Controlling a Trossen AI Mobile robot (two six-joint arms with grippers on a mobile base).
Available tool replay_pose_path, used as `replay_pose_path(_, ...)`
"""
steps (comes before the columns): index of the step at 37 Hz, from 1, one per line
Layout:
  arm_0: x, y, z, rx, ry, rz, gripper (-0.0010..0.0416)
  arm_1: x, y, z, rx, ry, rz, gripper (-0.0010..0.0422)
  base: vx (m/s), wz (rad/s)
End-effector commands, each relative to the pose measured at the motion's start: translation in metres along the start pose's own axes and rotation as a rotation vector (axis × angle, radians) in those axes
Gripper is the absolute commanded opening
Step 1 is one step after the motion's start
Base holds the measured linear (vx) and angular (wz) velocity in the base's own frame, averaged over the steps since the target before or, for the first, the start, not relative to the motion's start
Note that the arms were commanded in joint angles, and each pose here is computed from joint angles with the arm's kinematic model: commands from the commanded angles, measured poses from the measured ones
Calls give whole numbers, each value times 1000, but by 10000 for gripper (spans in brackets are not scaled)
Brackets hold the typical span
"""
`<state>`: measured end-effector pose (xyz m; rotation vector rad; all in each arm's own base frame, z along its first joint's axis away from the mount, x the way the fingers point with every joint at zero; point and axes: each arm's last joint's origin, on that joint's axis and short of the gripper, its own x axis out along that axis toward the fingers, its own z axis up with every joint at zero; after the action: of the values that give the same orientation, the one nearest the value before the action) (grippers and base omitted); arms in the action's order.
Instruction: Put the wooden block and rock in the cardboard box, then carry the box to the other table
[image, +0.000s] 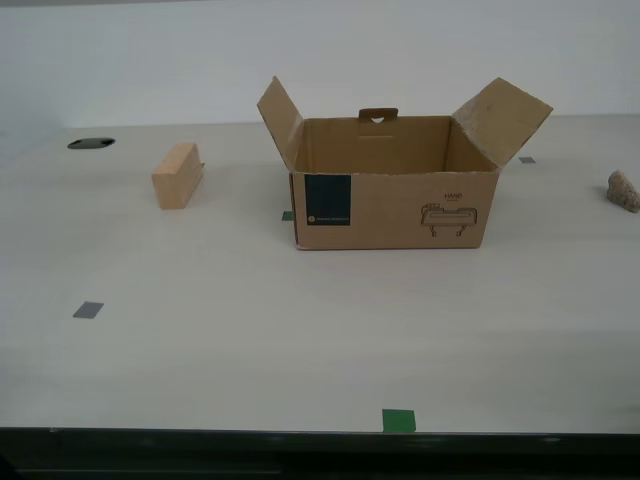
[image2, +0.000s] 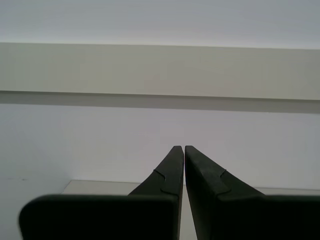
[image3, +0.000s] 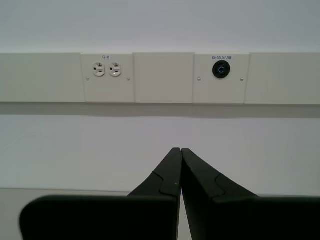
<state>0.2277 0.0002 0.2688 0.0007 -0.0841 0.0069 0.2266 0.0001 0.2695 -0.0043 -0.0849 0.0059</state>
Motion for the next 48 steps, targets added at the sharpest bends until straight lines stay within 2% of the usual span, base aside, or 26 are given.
replay_pose_path(1,0,0,1,1,-4,0,0,0,0,1,1,-6,1,0,0,0)
replay_pose_path(48,0,0,1,2,-4,0,0,0,0,1,1,-6,0,0,0,0)
